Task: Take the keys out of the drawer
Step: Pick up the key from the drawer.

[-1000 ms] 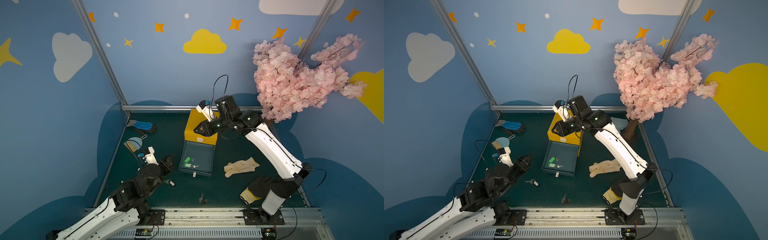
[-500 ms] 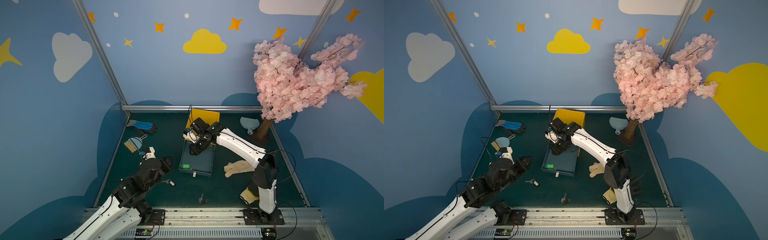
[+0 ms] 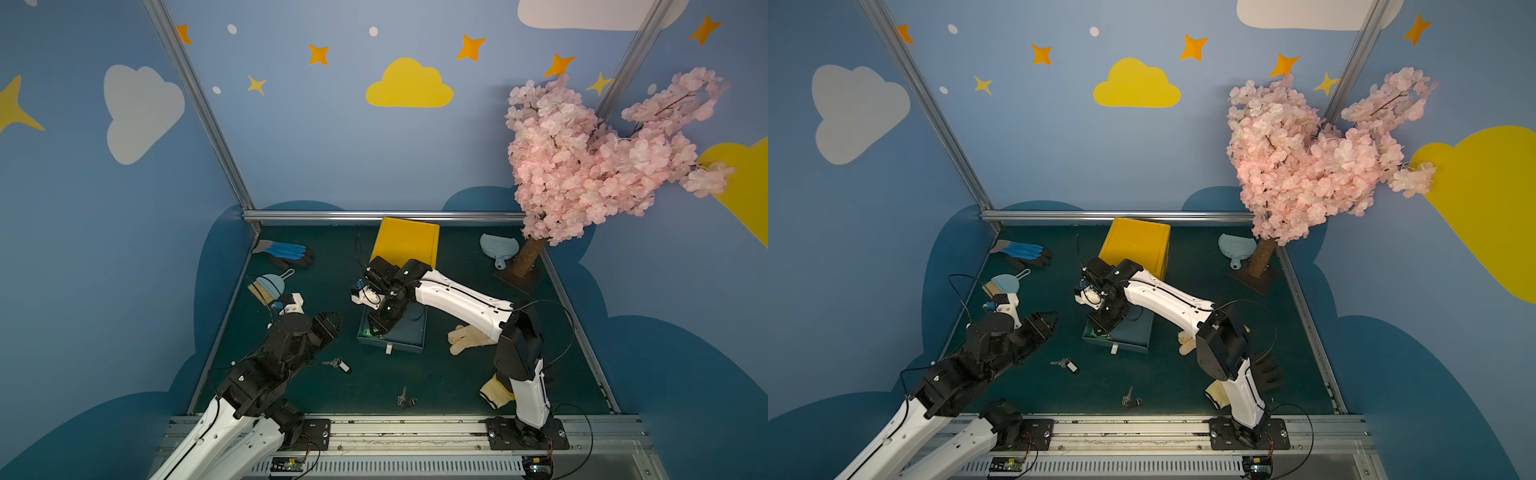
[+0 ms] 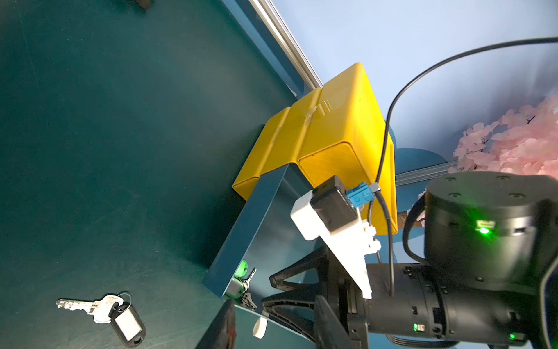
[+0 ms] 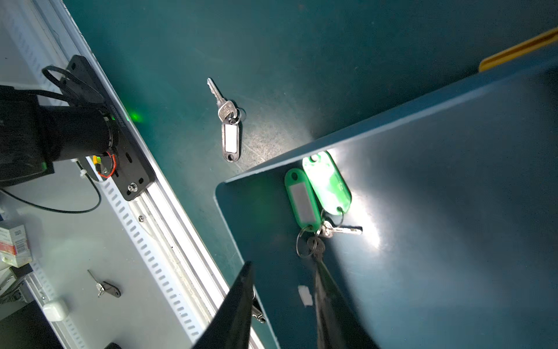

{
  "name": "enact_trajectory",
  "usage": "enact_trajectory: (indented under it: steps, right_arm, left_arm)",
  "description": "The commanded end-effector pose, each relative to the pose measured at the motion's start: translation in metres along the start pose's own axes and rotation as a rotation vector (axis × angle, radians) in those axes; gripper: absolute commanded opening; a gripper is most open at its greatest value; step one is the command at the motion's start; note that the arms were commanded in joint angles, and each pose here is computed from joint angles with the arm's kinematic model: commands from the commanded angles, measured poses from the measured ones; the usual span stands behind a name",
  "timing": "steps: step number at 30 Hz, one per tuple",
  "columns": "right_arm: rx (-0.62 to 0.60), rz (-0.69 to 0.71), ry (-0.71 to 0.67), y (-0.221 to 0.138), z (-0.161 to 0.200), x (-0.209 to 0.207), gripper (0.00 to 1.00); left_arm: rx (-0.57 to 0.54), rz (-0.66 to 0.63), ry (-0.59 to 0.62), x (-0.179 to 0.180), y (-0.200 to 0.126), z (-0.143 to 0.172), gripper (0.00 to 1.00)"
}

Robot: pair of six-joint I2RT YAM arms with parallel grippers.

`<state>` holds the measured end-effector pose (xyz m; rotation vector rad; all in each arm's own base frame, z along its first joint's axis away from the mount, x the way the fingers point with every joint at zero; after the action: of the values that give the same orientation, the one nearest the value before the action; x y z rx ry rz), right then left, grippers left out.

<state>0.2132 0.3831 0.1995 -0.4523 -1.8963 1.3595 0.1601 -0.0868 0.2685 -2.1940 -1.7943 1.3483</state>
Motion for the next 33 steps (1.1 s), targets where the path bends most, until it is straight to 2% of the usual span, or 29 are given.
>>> enact_trajectory:
  steps: [1, 11, 16, 21, 26, 30, 33]
  right_arm:
    - [0.059, 0.017, -0.002, 0.016, 0.005, -0.009, 0.35]
    - [0.131, 0.072, -0.035, 0.042, 0.001, -0.023, 0.35]
    - [0.154, 0.195, -0.054, 0.047, -0.003, -0.036, 0.32]
    - [0.124, 0.271, -0.055, 0.035, -0.008, -0.046, 0.21]
    - [0.085, 0.276, -0.043, 0.021, -0.012, -0.048, 0.08]
    - [0.063, 0.275, -0.044, 0.012, -0.014, -0.049, 0.01]
    - [0.054, 0.270, -0.043, 0.006, -0.014, -0.048, 0.00]
  left_arm:
    - [0.032, 0.018, 0.008, 0.002, 0.002, 0.004, 0.43]
    - [0.056, 0.043, -0.008, 0.003, 0.007, 0.003, 0.43]
    - [0.057, 0.057, -0.006, 0.001, 0.008, 0.003, 0.43]
    - [0.055, 0.063, -0.007, 0.001, 0.009, 0.002, 0.43]
    - [0.053, 0.060, -0.009, 0.001, 0.009, 0.002, 0.43]
    - [0.054, 0.056, -0.011, 0.002, 0.010, 0.002, 0.44]
    - [0.055, 0.054, -0.014, 0.002, 0.010, 0.003, 0.44]
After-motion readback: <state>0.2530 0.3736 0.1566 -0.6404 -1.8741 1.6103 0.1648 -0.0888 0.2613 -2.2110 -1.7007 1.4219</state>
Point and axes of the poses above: each gripper's point midway between its finger pads, its own y axis out along the fingers, its own x axis along the line the jaws close on, z = x × y, the point moved 7 cm from there along -y, back along the fingers, and after that the axes turned 15 degrees about y, right-handed, at the moved point
